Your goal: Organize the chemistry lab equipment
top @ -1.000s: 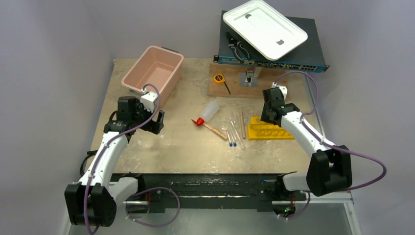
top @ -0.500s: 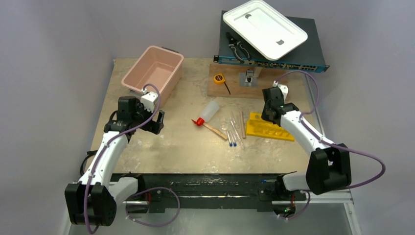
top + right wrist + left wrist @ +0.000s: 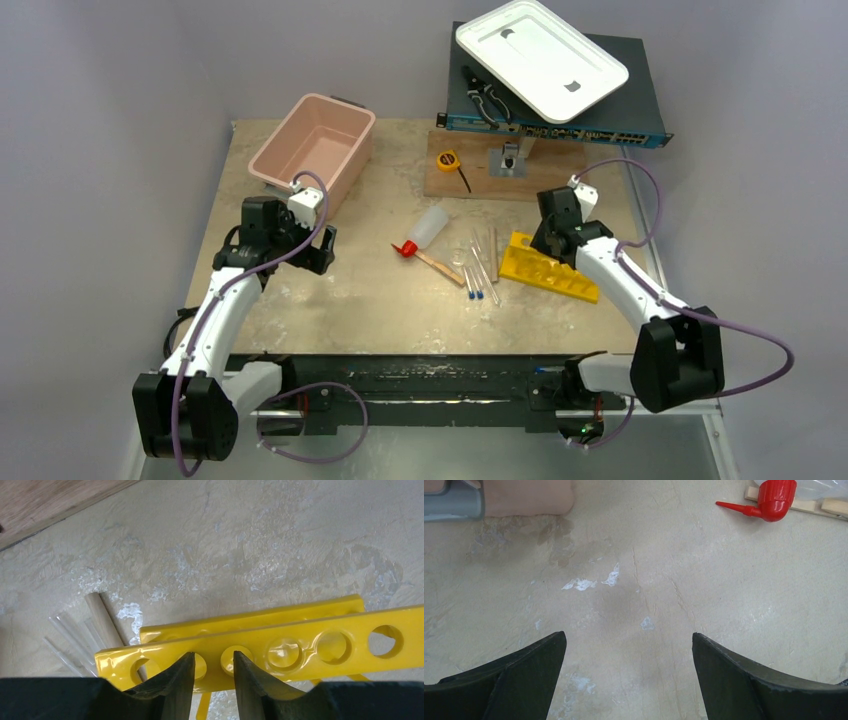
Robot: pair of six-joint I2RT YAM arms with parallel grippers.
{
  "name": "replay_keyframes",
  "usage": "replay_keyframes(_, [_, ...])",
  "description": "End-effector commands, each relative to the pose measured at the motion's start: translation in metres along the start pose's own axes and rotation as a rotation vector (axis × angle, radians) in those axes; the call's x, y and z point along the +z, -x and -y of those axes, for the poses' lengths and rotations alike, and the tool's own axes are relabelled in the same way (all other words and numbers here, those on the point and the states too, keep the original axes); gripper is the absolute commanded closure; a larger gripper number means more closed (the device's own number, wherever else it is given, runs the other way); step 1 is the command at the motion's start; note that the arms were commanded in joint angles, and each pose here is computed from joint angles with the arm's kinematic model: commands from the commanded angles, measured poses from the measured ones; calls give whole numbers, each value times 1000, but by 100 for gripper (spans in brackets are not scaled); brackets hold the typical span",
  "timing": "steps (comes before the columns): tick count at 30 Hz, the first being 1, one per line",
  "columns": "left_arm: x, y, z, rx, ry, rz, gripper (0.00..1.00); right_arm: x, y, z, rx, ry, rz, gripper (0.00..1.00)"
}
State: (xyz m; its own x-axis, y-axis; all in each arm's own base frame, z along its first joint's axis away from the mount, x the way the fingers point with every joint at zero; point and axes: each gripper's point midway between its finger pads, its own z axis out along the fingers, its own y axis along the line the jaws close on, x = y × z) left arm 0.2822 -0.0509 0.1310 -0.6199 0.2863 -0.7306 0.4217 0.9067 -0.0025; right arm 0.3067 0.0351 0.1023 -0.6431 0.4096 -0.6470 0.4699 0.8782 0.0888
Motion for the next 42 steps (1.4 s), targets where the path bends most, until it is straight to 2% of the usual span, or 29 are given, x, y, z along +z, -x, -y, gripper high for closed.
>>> replay_keyframes(1, [-4, 14, -5, 15, 14, 38, 4, 2, -2, 2, -12, -35, -25, 65])
replay_keyframes(9, [-4, 16, -7, 24, 18, 39, 4, 4, 5, 5, 126, -67, 41, 79])
replay_keyframes(17, [-4, 17, -8, 27, 26, 38, 4, 6, 15, 1, 198, -79, 73, 80])
replay_keyframes(18, [-3, 16, -9, 26, 26, 36, 4, 5, 17, 0, 205, -80, 77, 78])
replay_keyframes(21, [-3, 15, -9, 24, 27, 30, 3, -5, 27, -3, 215, -56, 100, 62])
replay_keyframes(25, [-3, 16, -8, 28, 19, 29, 3, -30, 47, -13, 202, 10, 152, 50])
replay_keyframes(31, [-9, 22, 3, 26, -43, 26, 1, -81, 62, -44, 117, 120, 231, 49])
replay_keyframes(35, [-10, 23, 5, 15, -59, 13, 1, -96, 23, -88, -7, 246, 198, 60])
replay_keyframes(38, [-12, 22, 8, 11, -75, -2, 1, -85, -30, -113, -143, 288, 116, 64])
replay_keyframes(42, [-18, 23, 13, 28, -97, 5, 1, -64, -96, -122, -277, 289, 28, 62])
